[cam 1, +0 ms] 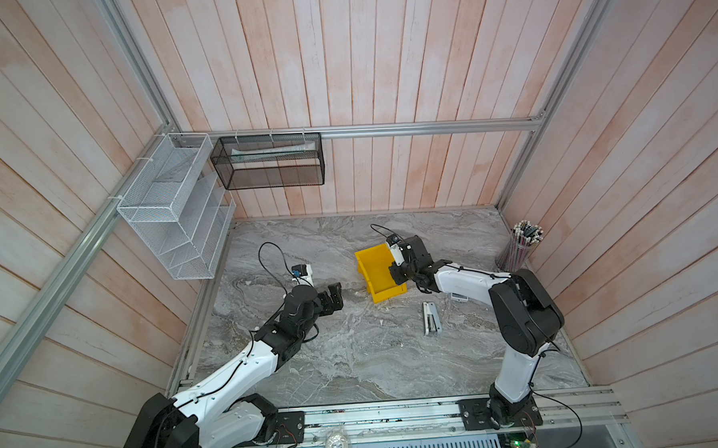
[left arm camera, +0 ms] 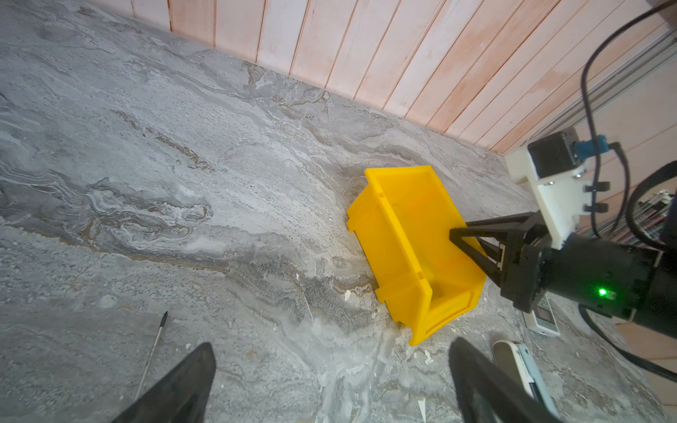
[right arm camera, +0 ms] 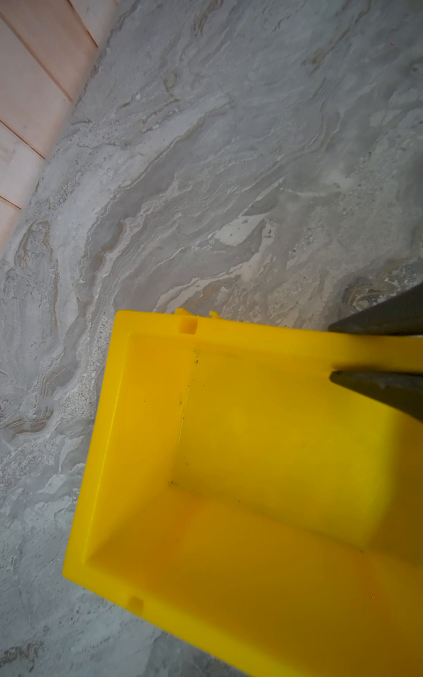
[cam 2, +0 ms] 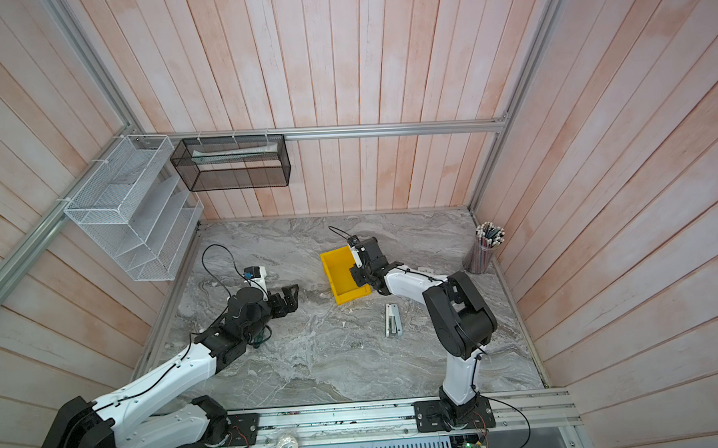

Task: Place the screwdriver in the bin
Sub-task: 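Push the yellow bin toward the screwdriver with the right gripper while the left arm rises, then close the left gripper on the green screwdriver handle while the right gripper withdraws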

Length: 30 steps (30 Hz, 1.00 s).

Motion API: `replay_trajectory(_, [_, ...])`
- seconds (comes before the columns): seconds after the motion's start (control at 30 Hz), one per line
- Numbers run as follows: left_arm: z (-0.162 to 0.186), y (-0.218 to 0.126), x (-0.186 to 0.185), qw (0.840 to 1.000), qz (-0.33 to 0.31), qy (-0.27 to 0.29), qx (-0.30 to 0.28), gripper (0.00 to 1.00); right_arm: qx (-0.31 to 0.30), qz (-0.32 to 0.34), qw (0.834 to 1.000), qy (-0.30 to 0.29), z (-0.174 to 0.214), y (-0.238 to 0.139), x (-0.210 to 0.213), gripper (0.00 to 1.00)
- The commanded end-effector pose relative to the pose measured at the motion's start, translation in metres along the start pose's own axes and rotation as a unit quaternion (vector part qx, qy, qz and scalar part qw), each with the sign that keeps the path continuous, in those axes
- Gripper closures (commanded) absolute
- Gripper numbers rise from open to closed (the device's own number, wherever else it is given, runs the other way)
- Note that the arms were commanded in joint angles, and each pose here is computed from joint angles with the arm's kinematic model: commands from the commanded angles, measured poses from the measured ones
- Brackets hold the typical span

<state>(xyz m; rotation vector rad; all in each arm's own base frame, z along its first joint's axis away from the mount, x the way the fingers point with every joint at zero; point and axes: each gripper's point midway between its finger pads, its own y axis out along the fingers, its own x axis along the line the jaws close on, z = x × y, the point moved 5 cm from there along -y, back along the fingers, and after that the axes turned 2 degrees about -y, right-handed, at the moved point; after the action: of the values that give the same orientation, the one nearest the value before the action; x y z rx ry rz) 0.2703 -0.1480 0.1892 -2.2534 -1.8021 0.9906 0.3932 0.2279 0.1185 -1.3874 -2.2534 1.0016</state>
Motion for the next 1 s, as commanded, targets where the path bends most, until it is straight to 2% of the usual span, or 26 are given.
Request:
replay_trajectory(0.0, [-0.012, -0.009, 0.003, 1.000, -0.021, -0.014, -0.011, 0.00, 0.007, 0.020, 0.998, 0.053, -0.010, 0.000, 0.001, 0.97])
replay_trajectory(0.13, [-0.014, -0.008, 0.013, 0.998, -0.053, -0.028, -0.002, 0.00, 0.011, 0.030, 0.992, 0.121, -0.022, 0.006, 0.006, 0.97])
replay_trajectory(0.23, [-0.013, -0.005, 0.016, 0.997, -0.072, -0.028, 0.017, 0.00, 0.009, 0.061, 0.987, 0.151, -0.026, 0.009, 0.009, 0.99])
replay_trajectory(0.37, [-0.010, 0.000, 0.021, 0.993, -0.104, -0.028, 0.045, 0.00, 0.017, 0.060, 0.982, 0.177, -0.023, 0.019, 0.019, 0.98])
replay_trajectory(0.6, [-0.002, -0.003, 0.020, 0.995, -0.075, -0.015, 0.068, 0.00, 0.033, 0.080, 0.983, 0.164, -0.014, 0.029, 0.029, 0.93])
replay_trajectory(0.9, [0.008, -0.014, 0.029, 0.988, -0.102, -0.011, 0.113, 0.00, 0.011, 0.063, 0.985, 0.159, -0.027, 0.016, 0.030, 0.82])
replay_trajectory(0.97, [0.010, -0.018, 0.031, 0.987, -0.108, -0.013, 0.122, 0.00, -0.003, 0.060, 0.986, 0.154, -0.036, 0.008, 0.029, 0.76])
